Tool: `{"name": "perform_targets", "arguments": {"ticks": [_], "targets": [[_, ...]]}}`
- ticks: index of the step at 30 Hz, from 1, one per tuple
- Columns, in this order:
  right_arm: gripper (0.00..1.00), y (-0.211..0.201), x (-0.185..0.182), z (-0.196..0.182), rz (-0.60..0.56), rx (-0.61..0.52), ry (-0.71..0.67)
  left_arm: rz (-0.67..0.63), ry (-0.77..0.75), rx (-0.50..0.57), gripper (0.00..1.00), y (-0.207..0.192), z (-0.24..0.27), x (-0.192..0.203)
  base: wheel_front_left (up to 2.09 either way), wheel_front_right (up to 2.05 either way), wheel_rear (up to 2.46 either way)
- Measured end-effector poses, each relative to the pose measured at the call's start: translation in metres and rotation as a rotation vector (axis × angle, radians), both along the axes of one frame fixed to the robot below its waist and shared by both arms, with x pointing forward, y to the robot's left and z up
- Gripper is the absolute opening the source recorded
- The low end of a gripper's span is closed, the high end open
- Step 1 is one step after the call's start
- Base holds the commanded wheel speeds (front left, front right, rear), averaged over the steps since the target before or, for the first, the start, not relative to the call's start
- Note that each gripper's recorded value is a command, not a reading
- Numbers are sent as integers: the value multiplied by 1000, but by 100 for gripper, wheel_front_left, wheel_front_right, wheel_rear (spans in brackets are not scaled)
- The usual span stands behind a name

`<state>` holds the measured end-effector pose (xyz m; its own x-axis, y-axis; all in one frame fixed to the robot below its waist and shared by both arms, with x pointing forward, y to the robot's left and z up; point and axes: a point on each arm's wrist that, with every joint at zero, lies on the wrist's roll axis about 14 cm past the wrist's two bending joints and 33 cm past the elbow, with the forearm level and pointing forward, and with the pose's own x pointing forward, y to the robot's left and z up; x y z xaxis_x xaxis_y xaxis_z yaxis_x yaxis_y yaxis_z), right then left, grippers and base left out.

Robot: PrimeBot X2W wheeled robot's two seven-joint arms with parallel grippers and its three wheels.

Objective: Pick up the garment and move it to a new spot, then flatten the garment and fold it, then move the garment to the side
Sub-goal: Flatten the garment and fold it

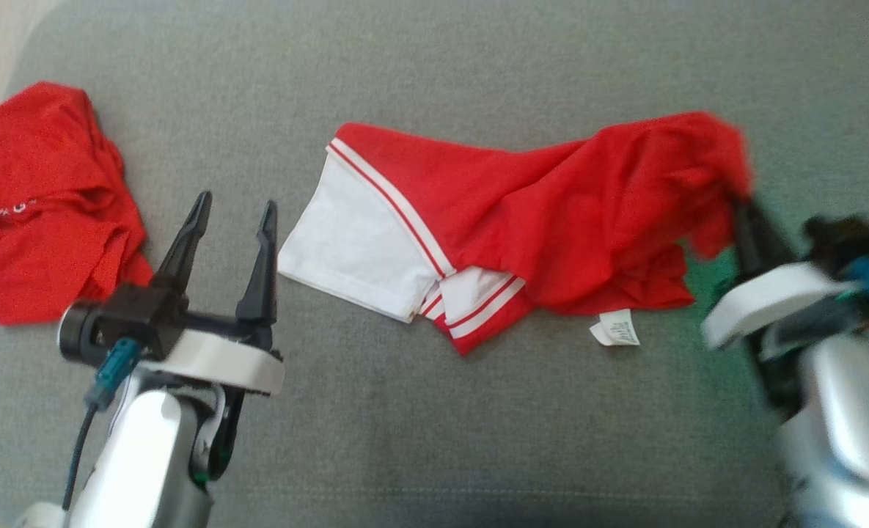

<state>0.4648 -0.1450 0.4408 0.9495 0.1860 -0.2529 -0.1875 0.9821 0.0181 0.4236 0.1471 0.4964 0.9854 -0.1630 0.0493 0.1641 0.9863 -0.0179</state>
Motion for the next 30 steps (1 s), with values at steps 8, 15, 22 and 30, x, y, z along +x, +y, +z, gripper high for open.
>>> {"name": "perform_targets", "arguments": {"ticks": [8,15,22,30], "targets": [[0,-38,59,20,-38,-90,-47,-12,-10,-11,100,-4,-2,20,0,0,0],[0,-40,103,-2,-18,-116,-3,-10,-17,-5,100,-2,-6,41,0,0,0],[100,-41,115,-24,-28,-90,2,12,4,2,100,6,-17,45,0,0,0],[100,-45,96,8,-58,-70,-152,18,-35,-7,100,5,0,40,0,0,0]]}}
